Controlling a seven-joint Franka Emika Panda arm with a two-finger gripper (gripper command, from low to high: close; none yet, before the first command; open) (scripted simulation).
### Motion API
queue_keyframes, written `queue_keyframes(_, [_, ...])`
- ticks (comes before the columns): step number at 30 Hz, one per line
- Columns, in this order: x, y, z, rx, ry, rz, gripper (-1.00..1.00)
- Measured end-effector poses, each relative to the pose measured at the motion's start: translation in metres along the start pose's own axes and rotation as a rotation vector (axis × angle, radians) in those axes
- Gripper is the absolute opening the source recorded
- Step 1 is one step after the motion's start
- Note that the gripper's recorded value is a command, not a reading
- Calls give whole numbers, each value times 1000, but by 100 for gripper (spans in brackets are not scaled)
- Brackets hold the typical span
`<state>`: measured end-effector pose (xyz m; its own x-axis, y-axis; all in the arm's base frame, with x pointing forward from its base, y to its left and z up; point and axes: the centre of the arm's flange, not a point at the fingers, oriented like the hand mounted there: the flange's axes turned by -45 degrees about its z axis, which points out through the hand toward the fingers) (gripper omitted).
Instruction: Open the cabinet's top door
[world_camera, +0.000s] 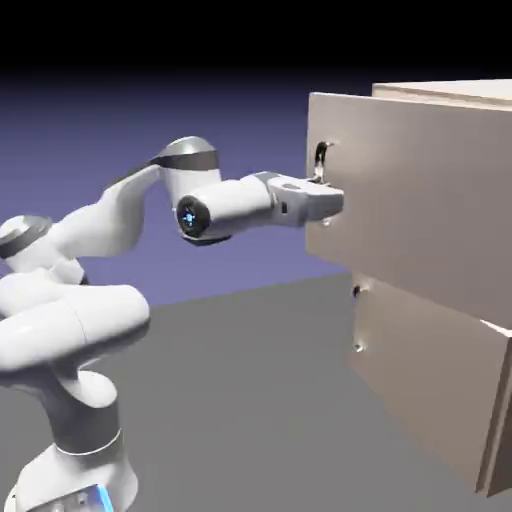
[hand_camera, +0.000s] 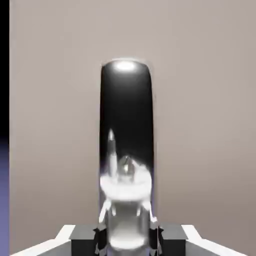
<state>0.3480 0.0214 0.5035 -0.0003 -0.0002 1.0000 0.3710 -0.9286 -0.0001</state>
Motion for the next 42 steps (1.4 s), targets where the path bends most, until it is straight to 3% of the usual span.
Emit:
queue_keyframes(22, [0,79,-126,375,0,0,-100])
queue_keyframes(42, [0,197,-213,743,0,0,-100])
